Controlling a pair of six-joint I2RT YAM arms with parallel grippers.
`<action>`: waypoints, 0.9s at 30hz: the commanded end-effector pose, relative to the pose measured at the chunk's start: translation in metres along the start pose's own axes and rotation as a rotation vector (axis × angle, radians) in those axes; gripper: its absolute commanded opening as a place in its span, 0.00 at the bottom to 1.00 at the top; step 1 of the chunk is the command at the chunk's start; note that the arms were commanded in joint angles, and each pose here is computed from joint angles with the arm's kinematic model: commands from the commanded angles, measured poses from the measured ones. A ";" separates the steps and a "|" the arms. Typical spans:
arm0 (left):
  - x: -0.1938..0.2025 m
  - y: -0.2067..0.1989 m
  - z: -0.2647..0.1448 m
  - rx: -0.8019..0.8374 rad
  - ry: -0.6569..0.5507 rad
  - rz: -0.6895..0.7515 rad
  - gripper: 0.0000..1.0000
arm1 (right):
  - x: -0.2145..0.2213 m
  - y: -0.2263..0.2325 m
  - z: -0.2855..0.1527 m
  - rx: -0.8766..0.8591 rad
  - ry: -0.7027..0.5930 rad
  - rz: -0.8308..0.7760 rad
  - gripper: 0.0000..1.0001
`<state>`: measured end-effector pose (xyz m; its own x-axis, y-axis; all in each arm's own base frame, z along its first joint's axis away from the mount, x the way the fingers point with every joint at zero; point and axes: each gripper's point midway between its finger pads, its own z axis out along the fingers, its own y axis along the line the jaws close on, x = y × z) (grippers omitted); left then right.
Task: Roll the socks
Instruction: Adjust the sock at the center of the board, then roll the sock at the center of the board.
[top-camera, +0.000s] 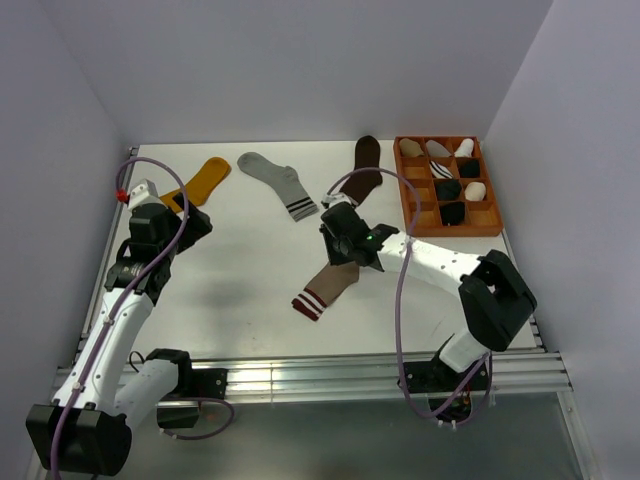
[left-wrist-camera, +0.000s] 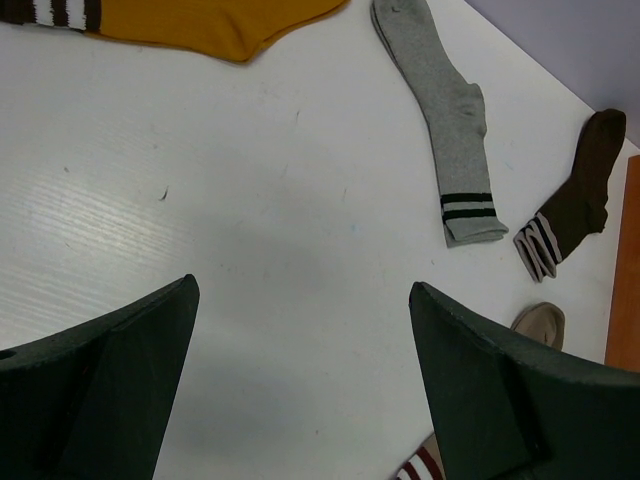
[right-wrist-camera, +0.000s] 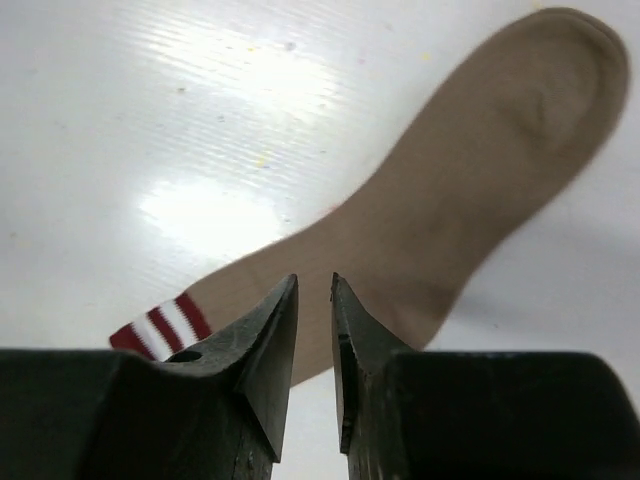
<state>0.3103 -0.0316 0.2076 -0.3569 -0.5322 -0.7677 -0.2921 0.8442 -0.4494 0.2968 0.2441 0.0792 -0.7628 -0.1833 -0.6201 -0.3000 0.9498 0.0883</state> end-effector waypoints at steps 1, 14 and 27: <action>-0.006 -0.009 0.000 0.047 -0.013 0.011 0.92 | 0.020 0.005 0.004 -0.036 0.036 -0.010 0.28; -0.007 -0.008 -0.002 0.048 -0.014 0.010 0.92 | 0.051 0.038 0.057 -0.097 0.107 -0.224 0.28; -0.008 -0.004 -0.002 0.047 -0.003 -0.007 0.92 | 0.007 0.103 0.003 -0.206 -0.009 -0.336 0.39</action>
<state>0.3100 -0.0283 0.2062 -0.3656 -0.5447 -0.7548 -0.2894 0.8372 -0.4640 0.2792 0.3219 0.0435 -0.6507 -0.4685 -0.5976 -0.5859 0.8104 0.0026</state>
